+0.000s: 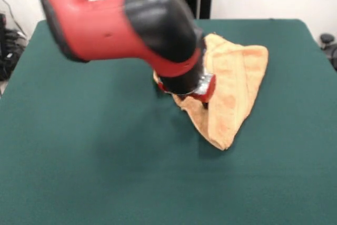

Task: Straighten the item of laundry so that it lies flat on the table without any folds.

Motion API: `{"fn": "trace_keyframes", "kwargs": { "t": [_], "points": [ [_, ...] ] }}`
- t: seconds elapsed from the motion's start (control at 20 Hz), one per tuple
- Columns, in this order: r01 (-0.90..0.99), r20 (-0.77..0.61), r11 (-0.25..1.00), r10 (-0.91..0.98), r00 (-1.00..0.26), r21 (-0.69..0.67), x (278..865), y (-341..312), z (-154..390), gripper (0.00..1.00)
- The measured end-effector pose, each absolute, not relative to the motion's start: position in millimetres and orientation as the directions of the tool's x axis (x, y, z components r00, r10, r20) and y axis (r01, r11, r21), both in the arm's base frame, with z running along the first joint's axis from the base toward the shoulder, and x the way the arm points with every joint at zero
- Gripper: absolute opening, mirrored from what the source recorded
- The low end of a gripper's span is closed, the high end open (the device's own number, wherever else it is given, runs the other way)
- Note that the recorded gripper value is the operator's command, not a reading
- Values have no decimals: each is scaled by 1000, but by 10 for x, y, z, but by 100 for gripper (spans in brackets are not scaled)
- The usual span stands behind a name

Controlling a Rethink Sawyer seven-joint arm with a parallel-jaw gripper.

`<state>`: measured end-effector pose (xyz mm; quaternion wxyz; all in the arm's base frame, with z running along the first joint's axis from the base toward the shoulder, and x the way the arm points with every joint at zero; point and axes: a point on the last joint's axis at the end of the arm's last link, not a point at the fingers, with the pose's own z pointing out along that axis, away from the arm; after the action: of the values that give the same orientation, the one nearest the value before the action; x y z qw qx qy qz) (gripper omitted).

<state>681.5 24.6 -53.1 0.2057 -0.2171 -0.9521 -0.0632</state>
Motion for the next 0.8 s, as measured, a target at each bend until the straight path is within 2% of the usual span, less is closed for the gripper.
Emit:
{"fn": "trace_keyframes", "kwargs": {
  "t": [0.05, 0.2, 0.4, 0.6, 0.8],
  "points": [
    [359, 352, 933, 345, -870, -27, 6852, 311, -505, 100],
    [266, 261, 958, 284, -923, -104, 6915, 342, -481, 100],
    [120, 29, 961, 131, -991, -249, 7201, 198, -406, 100],
    [86, -132, 941, 45, -990, -326, 7482, -189, -342, 100],
    [96, -229, 921, 8, -973, -377, 7682, -606, -224, 100]
  ]
}}
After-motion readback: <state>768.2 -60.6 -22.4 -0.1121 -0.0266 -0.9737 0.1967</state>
